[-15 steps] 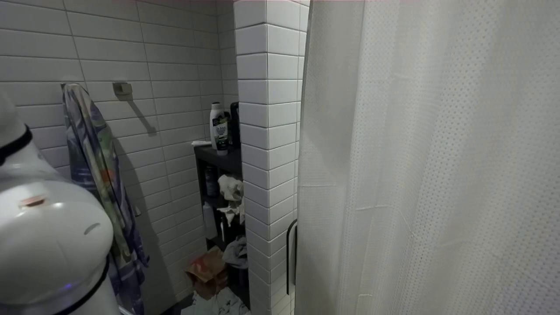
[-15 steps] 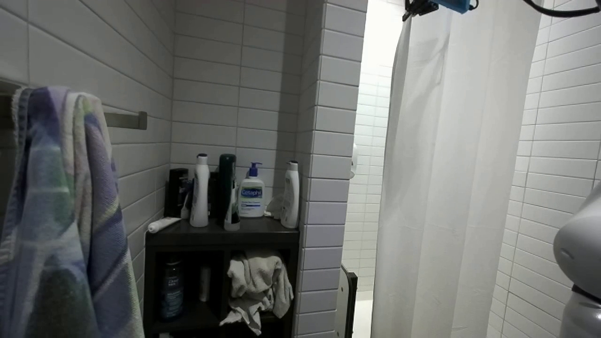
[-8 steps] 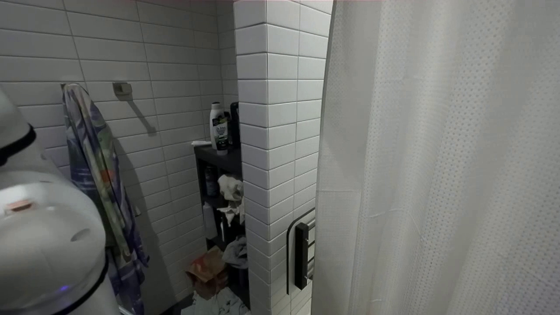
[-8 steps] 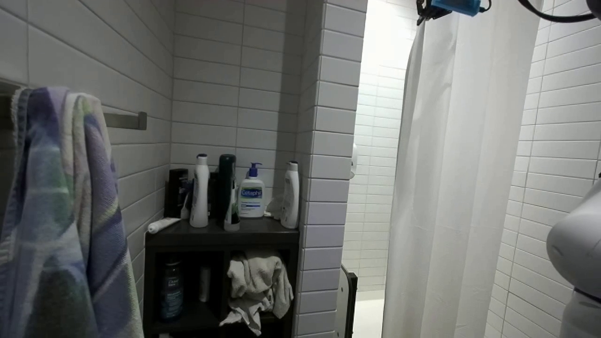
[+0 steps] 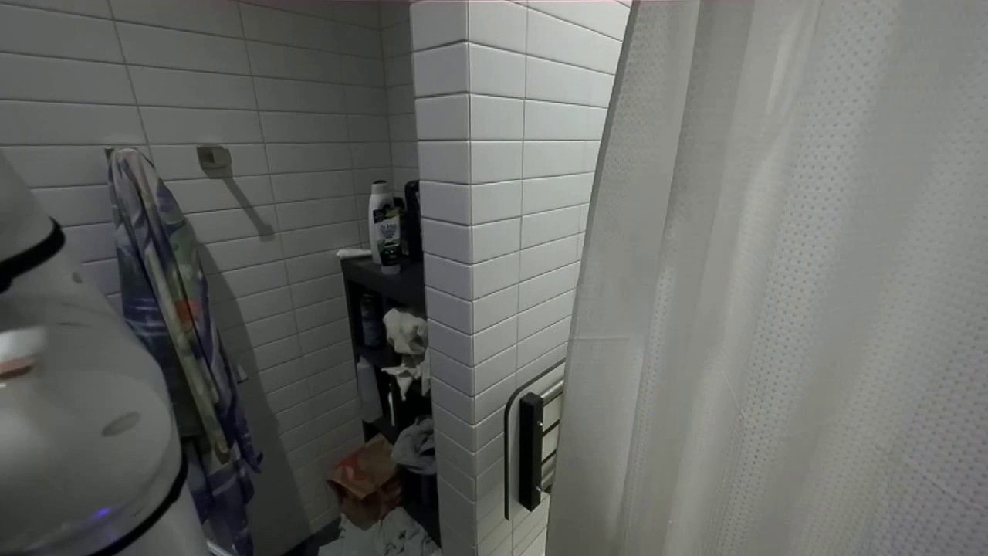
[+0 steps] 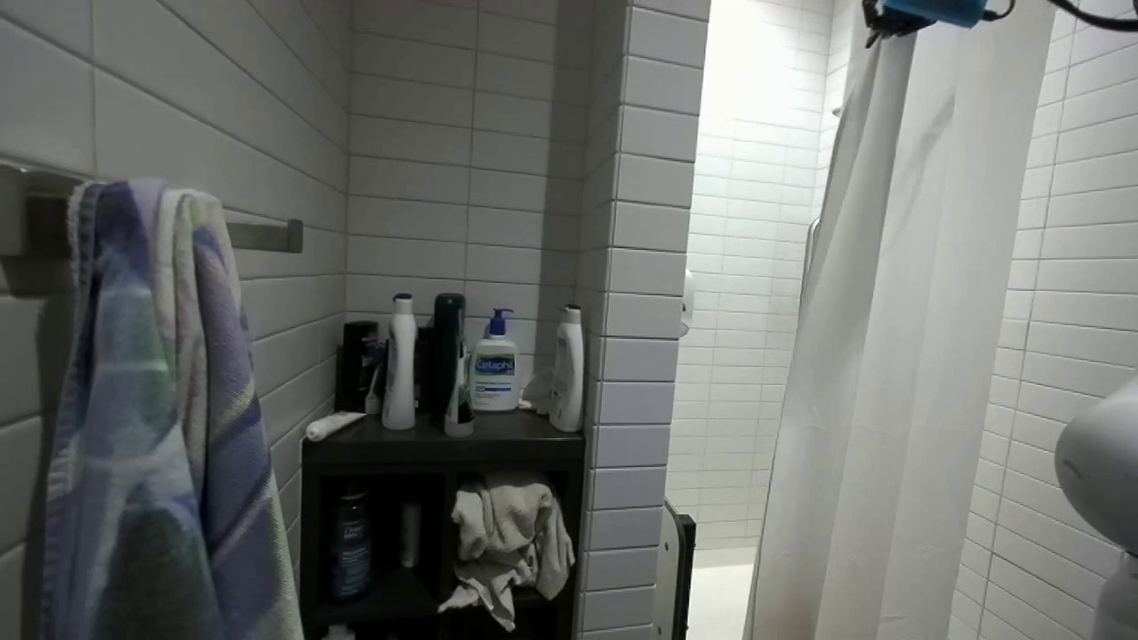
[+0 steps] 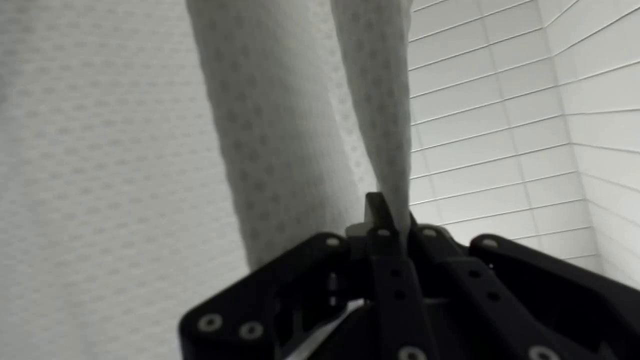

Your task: Slide the shower curtain to the right

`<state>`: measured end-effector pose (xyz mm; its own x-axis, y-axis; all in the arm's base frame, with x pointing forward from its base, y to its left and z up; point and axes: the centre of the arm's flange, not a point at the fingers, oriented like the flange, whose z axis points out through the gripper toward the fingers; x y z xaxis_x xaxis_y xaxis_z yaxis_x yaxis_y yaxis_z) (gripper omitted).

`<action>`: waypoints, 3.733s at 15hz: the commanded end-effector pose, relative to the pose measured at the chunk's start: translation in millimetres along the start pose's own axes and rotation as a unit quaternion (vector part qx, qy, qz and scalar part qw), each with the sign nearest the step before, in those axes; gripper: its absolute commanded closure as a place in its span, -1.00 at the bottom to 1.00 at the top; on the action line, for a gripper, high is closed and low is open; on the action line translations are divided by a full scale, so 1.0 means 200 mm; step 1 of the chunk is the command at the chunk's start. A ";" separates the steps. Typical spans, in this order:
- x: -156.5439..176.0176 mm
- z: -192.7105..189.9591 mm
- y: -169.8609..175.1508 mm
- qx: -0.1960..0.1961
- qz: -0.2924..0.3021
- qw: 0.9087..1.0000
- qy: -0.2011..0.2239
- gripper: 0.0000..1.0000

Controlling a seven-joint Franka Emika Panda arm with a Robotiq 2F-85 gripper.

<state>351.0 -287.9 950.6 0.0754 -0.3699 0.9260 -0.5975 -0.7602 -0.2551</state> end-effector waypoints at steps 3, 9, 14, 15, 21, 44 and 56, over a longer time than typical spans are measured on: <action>0.24 0.11 0.77 -0.037 0.082 0.996 0.014 0.99; 0.37 0.15 1.29 -0.030 0.136 0.989 0.039 0.99; 0.39 0.30 1.47 -0.024 0.188 0.981 0.038 0.99; 0.39 0.33 1.50 -0.024 0.198 0.979 0.038 0.99; 0.42 0.42 1.70 -0.051 0.246 0.967 0.046 0.99; 0.46 0.58 1.72 -0.109 0.351 0.925 0.091 0.99; 0.18 0.52 1.71 -0.113 0.353 0.924 0.094 0.44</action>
<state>231.5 -617.2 867.7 -0.5246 -0.6160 0.5877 -0.5975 -0.2254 -0.7695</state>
